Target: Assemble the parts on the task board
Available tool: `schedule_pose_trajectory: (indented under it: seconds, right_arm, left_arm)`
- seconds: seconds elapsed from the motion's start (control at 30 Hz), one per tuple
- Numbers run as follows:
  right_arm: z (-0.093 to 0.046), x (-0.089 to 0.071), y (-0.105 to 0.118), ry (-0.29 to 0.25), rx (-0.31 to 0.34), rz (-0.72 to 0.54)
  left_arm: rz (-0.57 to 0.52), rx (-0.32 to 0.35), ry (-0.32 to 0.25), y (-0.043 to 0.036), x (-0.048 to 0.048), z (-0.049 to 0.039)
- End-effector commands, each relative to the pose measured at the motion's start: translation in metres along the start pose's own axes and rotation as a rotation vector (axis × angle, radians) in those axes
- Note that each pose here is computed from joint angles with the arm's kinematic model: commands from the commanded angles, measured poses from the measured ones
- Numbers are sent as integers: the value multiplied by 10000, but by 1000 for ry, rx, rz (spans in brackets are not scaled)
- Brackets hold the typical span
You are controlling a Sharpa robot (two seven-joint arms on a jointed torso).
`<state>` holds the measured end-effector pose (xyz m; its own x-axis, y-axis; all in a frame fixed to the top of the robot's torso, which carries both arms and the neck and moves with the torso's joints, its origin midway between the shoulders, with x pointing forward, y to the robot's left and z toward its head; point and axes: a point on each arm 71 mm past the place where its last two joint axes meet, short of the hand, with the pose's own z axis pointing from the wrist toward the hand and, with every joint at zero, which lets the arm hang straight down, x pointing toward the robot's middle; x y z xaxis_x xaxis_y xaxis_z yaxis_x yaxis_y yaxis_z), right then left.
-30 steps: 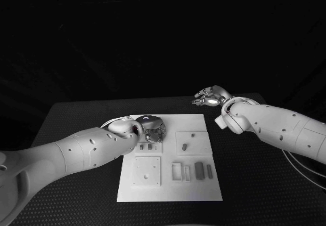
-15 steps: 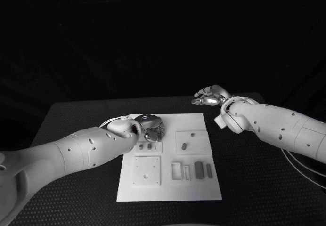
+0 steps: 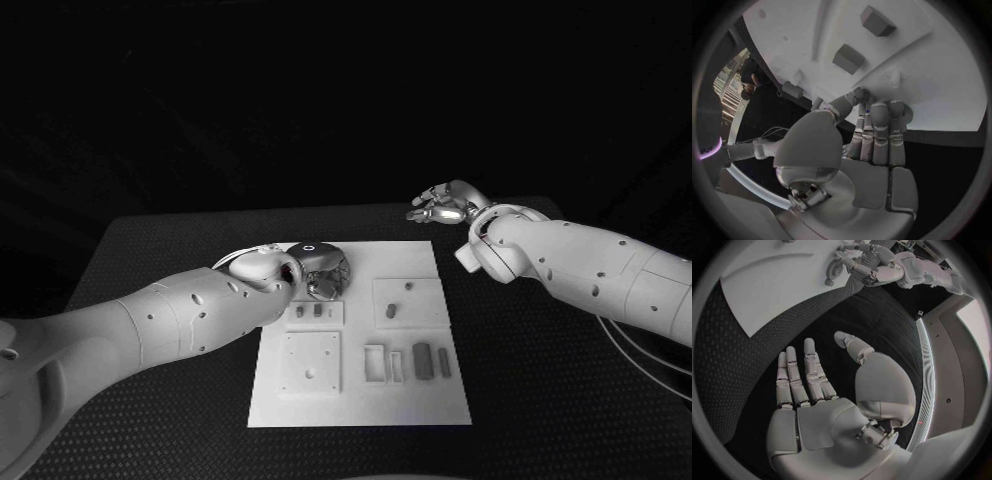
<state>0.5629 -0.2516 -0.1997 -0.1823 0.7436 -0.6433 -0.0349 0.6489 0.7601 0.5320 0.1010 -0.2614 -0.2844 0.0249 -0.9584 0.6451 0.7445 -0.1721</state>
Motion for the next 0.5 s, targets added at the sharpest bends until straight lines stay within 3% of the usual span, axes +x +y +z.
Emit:
schedule_pose_trajectory:
  seconds: [0.03,0.27,0.5]
  right_arm:
    - [0,15,14,11,-13,-6]
    - [-1,14,13,11,-13,-6]
    - [-2,13,13,11,-14,-6]
  left_arm:
    - [25,-25,51,24,120,-11]
    - [32,-25,72,24,172,-16]
    - [36,-27,58,43,171,-27]
